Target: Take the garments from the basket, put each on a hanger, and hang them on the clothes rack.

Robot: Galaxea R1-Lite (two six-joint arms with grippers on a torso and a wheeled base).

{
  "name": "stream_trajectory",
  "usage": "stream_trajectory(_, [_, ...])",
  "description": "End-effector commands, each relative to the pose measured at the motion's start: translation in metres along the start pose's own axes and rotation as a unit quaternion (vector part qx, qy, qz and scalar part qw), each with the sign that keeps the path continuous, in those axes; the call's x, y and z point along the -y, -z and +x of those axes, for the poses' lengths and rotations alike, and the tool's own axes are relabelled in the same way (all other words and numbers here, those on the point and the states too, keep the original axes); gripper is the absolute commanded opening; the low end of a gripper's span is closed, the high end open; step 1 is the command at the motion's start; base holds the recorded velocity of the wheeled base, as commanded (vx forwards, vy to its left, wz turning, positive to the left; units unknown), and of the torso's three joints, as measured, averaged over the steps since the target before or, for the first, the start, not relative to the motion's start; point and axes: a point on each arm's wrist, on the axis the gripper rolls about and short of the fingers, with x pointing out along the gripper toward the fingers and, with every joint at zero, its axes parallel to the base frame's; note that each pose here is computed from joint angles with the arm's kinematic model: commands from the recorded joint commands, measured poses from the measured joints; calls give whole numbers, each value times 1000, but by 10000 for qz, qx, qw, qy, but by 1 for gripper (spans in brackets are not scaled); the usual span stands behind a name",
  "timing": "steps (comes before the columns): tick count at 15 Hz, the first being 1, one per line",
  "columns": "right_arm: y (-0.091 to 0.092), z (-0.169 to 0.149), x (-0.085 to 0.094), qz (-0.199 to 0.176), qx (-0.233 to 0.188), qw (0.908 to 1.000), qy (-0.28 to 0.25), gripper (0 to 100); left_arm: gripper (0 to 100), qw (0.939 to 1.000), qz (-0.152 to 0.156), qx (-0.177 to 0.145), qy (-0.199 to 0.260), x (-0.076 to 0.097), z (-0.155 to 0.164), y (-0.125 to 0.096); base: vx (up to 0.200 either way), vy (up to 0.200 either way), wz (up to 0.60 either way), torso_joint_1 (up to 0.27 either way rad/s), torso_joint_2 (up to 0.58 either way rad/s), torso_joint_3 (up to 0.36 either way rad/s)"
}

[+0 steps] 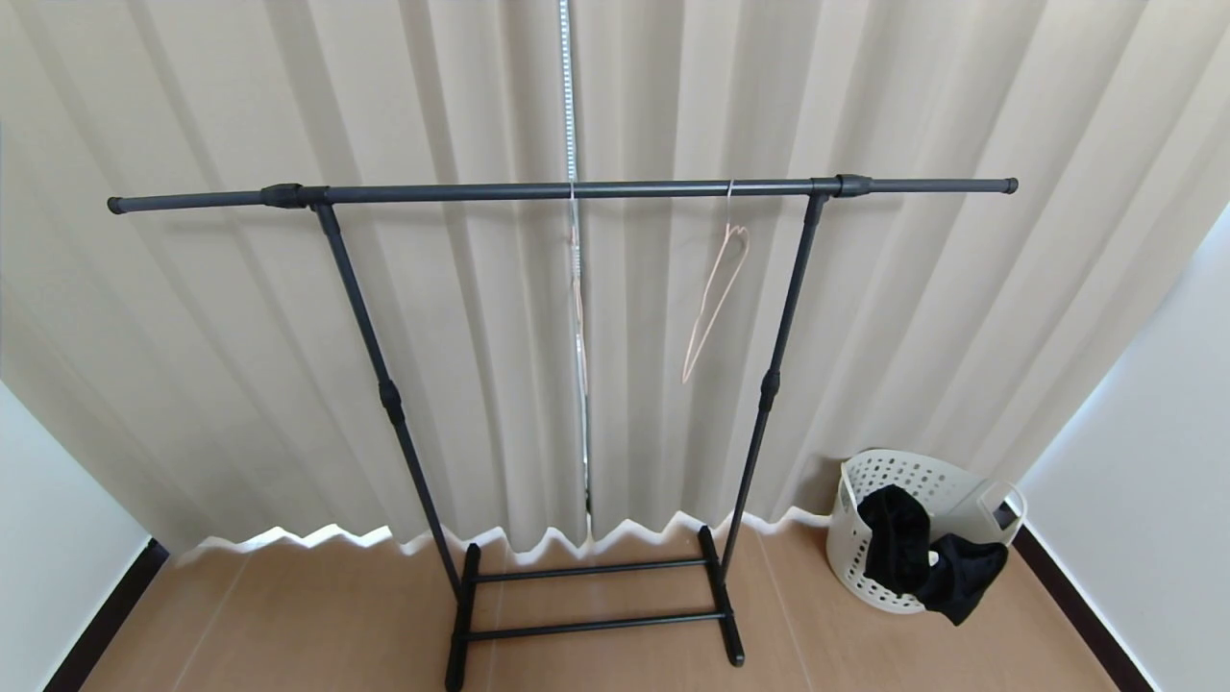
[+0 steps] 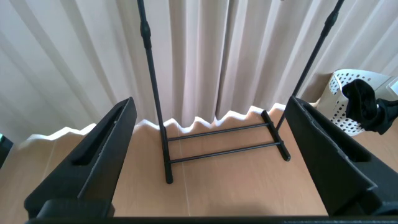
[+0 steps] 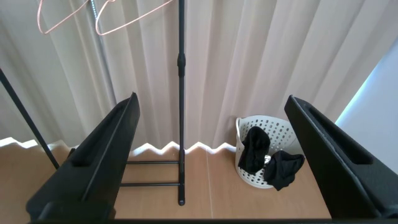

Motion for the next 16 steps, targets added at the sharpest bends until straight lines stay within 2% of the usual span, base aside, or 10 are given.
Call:
stream_trajectory(1, [0, 0, 0, -1, -5, 10000, 4, 100, 100, 10000, 0, 4, -1, 0, 0, 0, 0, 0, 0, 0, 0, 0])
stream_trajectory(16, [0, 0, 0, -39, -5, 10000, -11, 100, 100, 10000, 16, 4, 14, 0, 0, 0, 0, 0, 0, 0, 0, 0])
